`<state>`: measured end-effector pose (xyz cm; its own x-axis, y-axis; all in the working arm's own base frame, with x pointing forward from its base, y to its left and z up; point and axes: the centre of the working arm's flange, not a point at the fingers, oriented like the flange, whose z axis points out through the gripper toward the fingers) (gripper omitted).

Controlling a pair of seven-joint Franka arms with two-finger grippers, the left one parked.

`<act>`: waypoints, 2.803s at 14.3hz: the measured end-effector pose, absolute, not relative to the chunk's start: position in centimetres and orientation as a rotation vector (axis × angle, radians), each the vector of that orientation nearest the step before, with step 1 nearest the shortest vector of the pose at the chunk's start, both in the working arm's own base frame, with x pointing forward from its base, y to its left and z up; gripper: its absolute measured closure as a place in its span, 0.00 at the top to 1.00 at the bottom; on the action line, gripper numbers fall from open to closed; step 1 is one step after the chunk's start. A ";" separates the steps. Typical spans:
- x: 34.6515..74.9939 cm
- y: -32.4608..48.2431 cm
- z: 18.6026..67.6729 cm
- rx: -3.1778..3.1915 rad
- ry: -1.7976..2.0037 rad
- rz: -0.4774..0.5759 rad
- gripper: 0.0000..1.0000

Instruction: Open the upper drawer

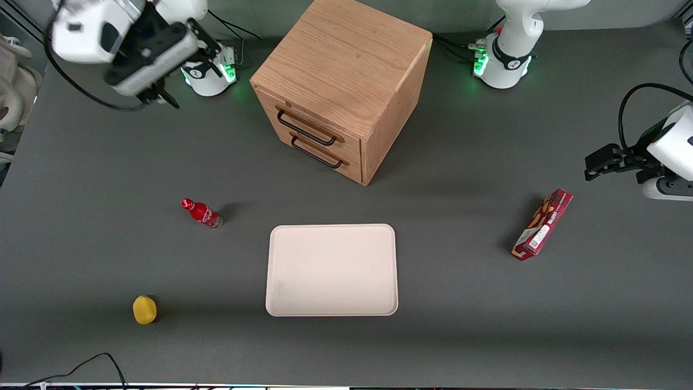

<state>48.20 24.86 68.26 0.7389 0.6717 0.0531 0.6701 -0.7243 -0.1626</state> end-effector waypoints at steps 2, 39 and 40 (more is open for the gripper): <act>50.2 25.2 65.5 -2.614 -1.201 0.070 1.00; 47.5 34.3 41.4 -2.561 -1.171 0.273 1.00; 47.4 34.4 41.3 -2.561 -1.173 0.277 1.00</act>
